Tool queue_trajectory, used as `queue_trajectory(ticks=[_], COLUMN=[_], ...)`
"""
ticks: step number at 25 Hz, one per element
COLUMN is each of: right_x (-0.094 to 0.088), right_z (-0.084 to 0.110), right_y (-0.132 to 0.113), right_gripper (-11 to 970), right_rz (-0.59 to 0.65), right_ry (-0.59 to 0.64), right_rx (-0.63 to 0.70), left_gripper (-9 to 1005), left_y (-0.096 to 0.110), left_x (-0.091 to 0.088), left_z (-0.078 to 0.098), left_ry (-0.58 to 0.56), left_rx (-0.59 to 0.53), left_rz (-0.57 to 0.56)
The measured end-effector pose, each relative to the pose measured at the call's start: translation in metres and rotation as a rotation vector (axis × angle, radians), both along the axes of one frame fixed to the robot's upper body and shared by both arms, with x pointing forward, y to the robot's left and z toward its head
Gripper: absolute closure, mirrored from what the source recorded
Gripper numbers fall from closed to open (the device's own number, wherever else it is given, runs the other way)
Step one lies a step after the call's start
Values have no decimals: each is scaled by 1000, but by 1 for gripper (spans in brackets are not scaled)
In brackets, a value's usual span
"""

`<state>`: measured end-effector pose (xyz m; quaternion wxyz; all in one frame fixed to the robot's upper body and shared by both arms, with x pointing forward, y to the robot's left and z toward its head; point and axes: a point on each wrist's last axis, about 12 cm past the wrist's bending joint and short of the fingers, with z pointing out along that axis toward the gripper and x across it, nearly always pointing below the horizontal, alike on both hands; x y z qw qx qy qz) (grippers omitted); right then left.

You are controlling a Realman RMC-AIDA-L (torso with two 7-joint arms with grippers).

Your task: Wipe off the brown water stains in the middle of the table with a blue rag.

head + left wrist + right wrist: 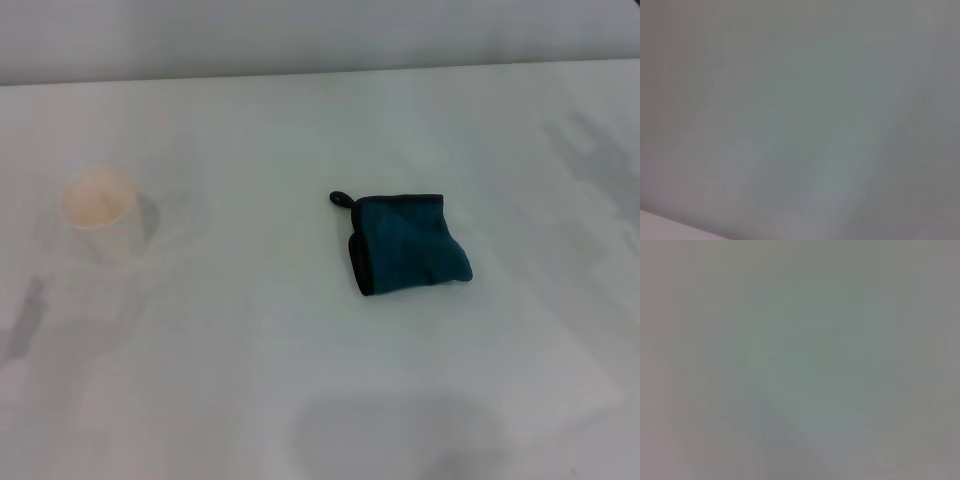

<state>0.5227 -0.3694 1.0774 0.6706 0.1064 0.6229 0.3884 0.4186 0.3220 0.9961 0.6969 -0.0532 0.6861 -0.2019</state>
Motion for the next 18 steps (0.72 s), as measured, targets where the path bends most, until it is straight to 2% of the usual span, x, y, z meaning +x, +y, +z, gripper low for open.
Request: queue_trajectory(ticks=[5,9,12,18], right_x=[-9,-6,-3,-1], right_z=[-23,-42,-47,-48], right_y=[-2,5,8,9], right_gripper=[144,144,144,144], right_rz=[-243,-378,-413,-417], right_ry=[-80,-27,2,11], right_rx=[-433,-687,-750,-748], left_gripper=[109,109,108,108], left_y=[0,1,1,2], left_x=[3,7,9,10], left_z=[0,1,2,2], left_ry=[2,-2,-7,-10], left_rx=[0,-4,-8,-20], left_rz=[5,18,28,53])
